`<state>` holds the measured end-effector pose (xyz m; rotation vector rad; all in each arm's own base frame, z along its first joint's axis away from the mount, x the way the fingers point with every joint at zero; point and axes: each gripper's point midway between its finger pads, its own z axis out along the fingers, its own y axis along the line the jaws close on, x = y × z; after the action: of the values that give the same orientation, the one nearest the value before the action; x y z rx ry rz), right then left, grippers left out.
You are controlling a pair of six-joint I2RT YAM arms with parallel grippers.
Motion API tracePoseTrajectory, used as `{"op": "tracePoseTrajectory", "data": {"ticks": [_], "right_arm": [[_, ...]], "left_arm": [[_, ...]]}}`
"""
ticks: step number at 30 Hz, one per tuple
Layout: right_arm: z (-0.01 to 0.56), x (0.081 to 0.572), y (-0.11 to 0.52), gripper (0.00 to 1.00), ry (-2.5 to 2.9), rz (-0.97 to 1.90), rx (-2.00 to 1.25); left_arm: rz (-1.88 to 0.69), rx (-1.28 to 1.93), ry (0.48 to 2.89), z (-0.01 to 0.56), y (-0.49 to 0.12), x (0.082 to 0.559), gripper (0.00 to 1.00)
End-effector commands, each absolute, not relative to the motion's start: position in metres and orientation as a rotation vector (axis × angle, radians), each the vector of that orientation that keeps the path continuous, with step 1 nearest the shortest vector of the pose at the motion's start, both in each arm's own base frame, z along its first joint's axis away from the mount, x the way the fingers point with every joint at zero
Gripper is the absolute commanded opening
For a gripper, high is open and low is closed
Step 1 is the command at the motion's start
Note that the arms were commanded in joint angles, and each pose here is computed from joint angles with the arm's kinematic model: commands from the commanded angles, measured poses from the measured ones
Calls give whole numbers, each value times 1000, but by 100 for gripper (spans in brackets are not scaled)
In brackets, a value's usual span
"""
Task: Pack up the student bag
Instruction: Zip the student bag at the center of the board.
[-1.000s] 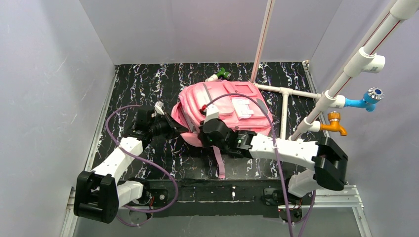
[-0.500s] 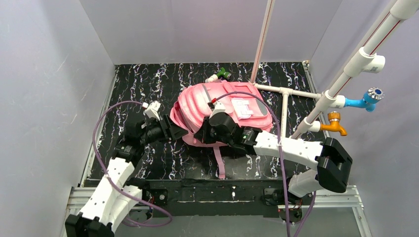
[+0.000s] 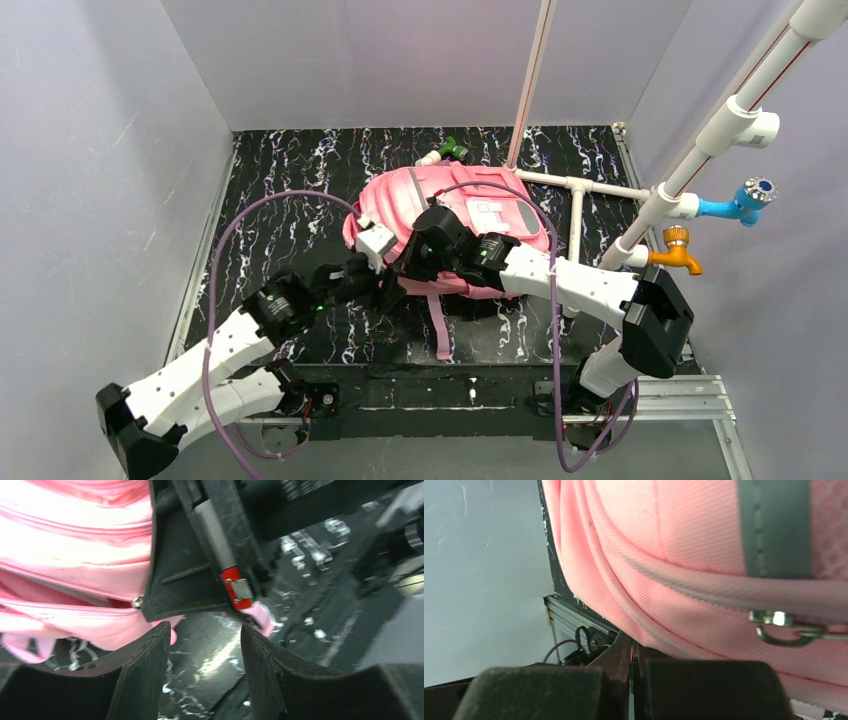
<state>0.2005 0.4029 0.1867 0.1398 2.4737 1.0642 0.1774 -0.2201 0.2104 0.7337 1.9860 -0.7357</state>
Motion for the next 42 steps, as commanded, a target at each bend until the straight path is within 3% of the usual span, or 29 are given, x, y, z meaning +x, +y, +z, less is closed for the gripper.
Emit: {"op": "tracePoseTrajectory", "data": {"ticks": [1, 8, 14, 18, 22, 24, 26, 29, 32, 36, 39, 42], "right_arm": [[232, 212, 411, 1, 2387, 1231, 330], [237, 212, 405, 1, 2383, 1274, 410], [237, 216, 407, 1, 2381, 1286, 451], [237, 217, 411, 1, 2391, 1285, 442], [227, 216, 409, 1, 2412, 1254, 431], [220, 216, 405, 3, 2417, 1213, 403], [206, 218, 387, 18, 2435, 1076, 364], [196, 219, 358, 57, 2403, 929, 242], [197, 214, 335, 77, 2336, 836, -50], [188, 202, 321, 91, 2179, 751, -568], [186, 183, 334, 90, 1960, 793, -975], [194, 187, 340, 87, 1705, 706, -1106]], "left_arm": [[-345, 780, 1968, 192, -195, 208, 51], [-199, 809, 1965, 183, -193, 217, 55], [-96, 884, 1934, 183, -203, 223, 45], [-39, 882, 1942, 180, -202, 226, 30], [-23, 858, 1942, 182, -200, 228, 4], [-21, 848, 1945, 182, -199, 228, 0], [-39, 851, 1952, 180, -199, 225, 0], [-82, 846, 1984, 175, -200, 218, 0], [-159, 838, 2013, 174, -200, 210, 0], [-311, 768, 2044, 180, -200, 202, 0], [-463, 728, 2078, 183, -203, 197, 0], [-600, 701, 2087, 191, -208, 193, 0]]}}
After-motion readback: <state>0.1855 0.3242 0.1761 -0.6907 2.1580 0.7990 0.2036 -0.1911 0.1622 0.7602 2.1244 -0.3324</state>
